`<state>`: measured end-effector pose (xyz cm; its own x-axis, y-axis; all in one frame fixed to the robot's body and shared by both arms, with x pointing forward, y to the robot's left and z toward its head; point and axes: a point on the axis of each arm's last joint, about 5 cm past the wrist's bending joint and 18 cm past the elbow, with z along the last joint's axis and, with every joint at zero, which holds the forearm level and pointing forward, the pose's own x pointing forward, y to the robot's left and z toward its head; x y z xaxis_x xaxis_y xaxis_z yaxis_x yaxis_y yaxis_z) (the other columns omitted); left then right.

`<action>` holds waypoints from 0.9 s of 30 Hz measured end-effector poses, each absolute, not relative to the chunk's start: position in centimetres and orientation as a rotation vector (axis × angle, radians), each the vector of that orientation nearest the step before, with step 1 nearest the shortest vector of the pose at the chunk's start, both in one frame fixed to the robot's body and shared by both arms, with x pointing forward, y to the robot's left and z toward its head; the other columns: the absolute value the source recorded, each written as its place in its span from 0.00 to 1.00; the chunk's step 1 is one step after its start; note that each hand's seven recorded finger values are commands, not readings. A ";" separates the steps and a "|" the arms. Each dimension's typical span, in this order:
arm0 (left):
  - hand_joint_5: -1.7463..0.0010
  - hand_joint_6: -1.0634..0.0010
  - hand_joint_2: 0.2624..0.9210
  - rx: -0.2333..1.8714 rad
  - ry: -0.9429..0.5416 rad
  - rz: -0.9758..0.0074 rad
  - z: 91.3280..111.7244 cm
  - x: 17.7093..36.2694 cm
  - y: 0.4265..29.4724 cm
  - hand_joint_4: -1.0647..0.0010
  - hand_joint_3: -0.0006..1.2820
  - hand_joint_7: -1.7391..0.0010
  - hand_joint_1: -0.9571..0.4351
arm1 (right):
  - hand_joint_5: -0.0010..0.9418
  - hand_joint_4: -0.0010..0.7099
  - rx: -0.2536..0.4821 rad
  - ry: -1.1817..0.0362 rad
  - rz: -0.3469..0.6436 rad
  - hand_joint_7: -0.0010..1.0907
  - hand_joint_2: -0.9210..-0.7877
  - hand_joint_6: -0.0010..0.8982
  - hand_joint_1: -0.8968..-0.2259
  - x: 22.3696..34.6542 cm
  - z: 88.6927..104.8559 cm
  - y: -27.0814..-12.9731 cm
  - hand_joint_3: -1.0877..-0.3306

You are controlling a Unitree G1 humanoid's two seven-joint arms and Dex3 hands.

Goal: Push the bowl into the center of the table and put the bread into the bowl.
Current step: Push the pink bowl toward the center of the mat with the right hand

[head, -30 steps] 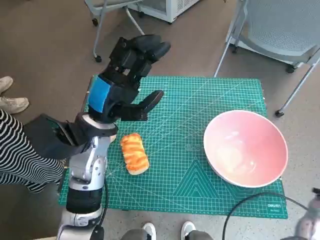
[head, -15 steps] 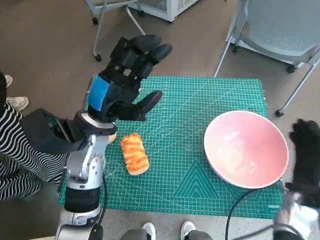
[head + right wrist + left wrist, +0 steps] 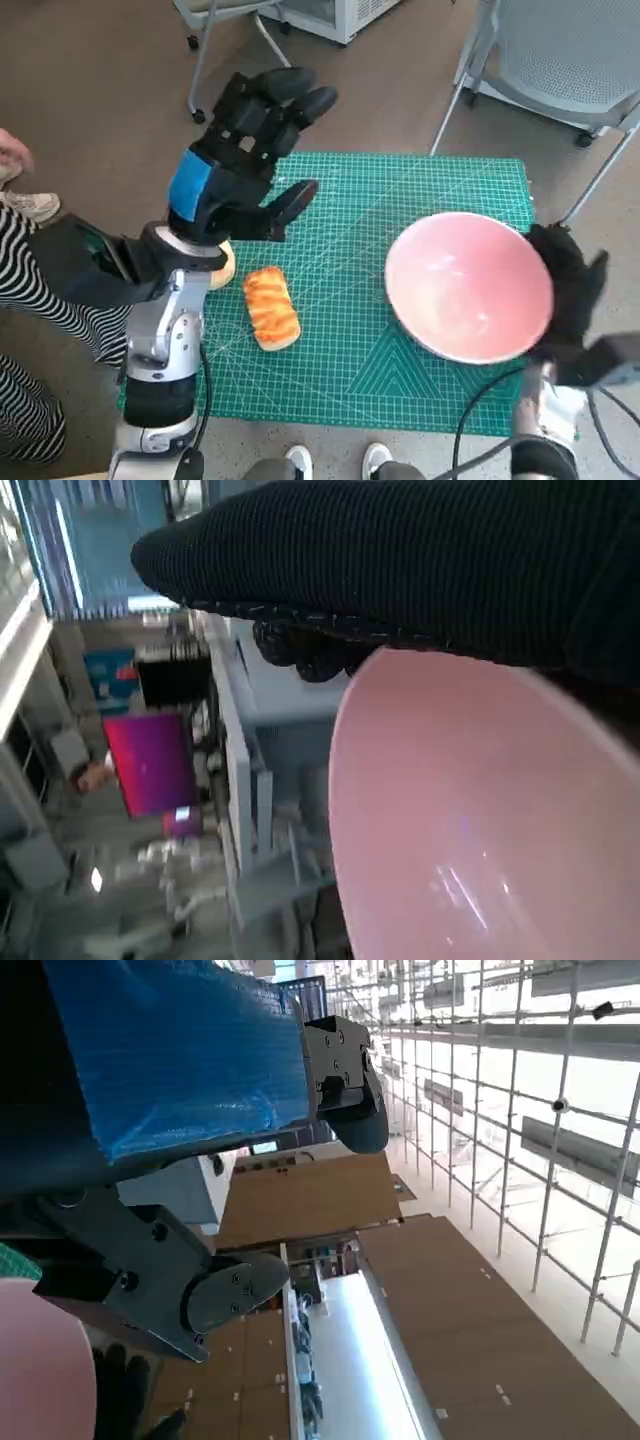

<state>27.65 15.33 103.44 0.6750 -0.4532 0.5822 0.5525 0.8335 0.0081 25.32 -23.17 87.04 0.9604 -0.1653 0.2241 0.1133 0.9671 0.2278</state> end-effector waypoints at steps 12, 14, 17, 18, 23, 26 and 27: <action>0.67 1.00 0.61 -0.163 -0.600 -0.560 103.4 27.6 15.7 1.00 0.57 0.46 0.62 | 0.00 0.22 0.252 -0.295 -0.061 0.45 0.00 0.08 0.42 27.4 88.5 -21.2 0.40; 0.67 1.00 0.61 -0.161 -0.599 -0.556 103.3 27.6 15.8 1.00 0.57 0.46 0.62 | 0.00 0.22 0.259 -0.297 -0.051 0.45 0.00 0.08 0.41 27.6 88.7 -20.9 0.39; 0.67 1.00 0.62 -0.160 -0.597 -0.550 103.3 27.5 16.0 1.00 0.56 0.46 0.62 | 0.00 0.22 0.270 -0.298 -0.038 0.45 0.00 0.08 0.41 28.1 89.0 -20.5 0.39; 0.67 1.00 0.62 -0.160 -0.597 -0.548 103.3 27.5 16.0 1.00 0.56 0.46 0.62 | 0.00 0.22 0.273 -0.298 -0.034 0.45 0.00 0.08 0.41 28.2 89.1 -20.4 0.39; 0.67 1.00 0.65 -0.162 -0.592 -0.538 103.1 27.5 16.2 1.00 0.53 0.46 0.62 | 0.00 0.23 0.297 -0.295 -0.011 0.46 0.00 0.07 0.42 29.0 89.6 -19.5 0.37; 0.67 1.00 0.66 -0.161 -0.590 -0.534 103.0 27.4 16.3 1.00 0.52 0.46 0.61 | 0.00 0.22 0.312 -0.294 0.005 0.46 0.00 0.06 0.43 29.5 89.9 -18.9 0.37; 0.67 1.00 0.66 -0.161 -0.590 -0.533 103.0 27.4 16.3 1.00 0.51 0.46 0.61 | 0.00 0.22 0.317 -0.293 0.011 0.46 0.00 0.06 0.43 29.6 90.0 -18.7 0.37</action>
<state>27.39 16.30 102.99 0.7009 -0.4318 0.5678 0.5215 0.8532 0.0050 29.64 -18.72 90.04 0.9575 -0.0350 0.2862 -0.0565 0.9506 0.3052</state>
